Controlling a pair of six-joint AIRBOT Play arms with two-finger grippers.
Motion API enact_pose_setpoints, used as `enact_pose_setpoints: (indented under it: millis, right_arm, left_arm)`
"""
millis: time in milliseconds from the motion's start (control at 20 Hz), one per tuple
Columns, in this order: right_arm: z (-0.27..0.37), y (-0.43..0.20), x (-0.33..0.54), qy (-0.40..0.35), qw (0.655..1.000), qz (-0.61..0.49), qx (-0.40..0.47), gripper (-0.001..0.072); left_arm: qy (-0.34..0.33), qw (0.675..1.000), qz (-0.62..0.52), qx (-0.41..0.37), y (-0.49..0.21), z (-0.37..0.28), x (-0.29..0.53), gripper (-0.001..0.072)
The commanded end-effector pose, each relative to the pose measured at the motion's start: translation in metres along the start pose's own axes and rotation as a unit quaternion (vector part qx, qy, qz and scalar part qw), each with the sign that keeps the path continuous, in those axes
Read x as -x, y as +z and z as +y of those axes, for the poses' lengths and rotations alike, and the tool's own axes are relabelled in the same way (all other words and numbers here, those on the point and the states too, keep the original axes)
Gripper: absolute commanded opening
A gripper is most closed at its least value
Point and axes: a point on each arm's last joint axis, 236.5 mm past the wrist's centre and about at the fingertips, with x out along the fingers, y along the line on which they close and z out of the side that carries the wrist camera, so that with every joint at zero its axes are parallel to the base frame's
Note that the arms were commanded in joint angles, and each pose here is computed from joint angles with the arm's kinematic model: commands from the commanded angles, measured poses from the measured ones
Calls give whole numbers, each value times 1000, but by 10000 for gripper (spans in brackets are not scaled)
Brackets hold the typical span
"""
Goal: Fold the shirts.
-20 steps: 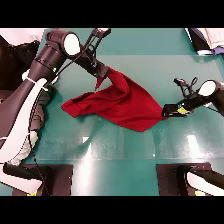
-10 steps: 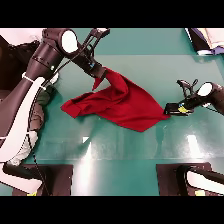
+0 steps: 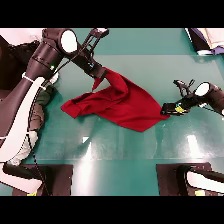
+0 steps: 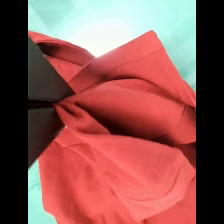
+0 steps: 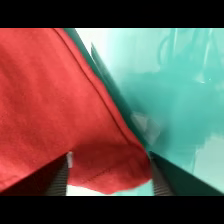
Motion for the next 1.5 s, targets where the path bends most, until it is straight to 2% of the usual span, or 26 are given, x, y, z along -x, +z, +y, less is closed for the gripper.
enact_pose_setpoints:
  millis: [0, 100, 150, 300, 450, 600, 750, 1000, 1200, 1300, 1350, 1450]
  right_arm:
    - [5, -1, -4, 12, 1000, 6, -5, 369]
    - [8, 7, 7, 10, 1000, -23, 11, 46]
    - [9, 13, 15, 8, 999, -43, 17, 15]
    - [16, 33, 61, 3, 992, -119, 31, 14]
    - [38, 71, 161, 3, 964, -263, 49, 13]
    - [76, 89, 304, 6, 890, -449, 76, 13]
    - [113, 59, 436, 12, 799, -591, 109, 13]
    - [152, -32, 558, 13, 692, -706, 151, 13]
    - [158, -91, 618, -15, 626, -764, 158, 13]
    - [147, -107, 634, -42, 613, -777, 138, 13]
    - [138, -108, 636, -56, 621, -772, 123, 13]
    - [117, -99, 625, -81, 660, -741, 87, 12]
  left_arm:
    - [-1, 1000, 3, 0, -2, 0, 0, 25]
    - [-1, 1000, 4, 1, -2, 0, 0, 24]
    - [0, 1000, 0, 0, 0, 0, 3, 24]
    - [14, 999, -47, -6, 21, 3, 35, 24]
    - [62, 987, -146, -22, 59, 13, 118, 24]
    - [108, 955, -272, -34, 78, 15, 230, 24]
    - [143, 904, -400, -42, 71, 8, 354, 24]
    - [148, 804, -575, -46, 20, -24, 524, 24]
    - [89, 745, -659, -53, -23, -64, 600, 24]
    - [56, 742, -666, -57, -34, -79, 608, 24]
    - [43, 750, -658, -58, -35, -83, 602, 24]
    - [43, 780, -622, -58, -33, -80, 575, 24]
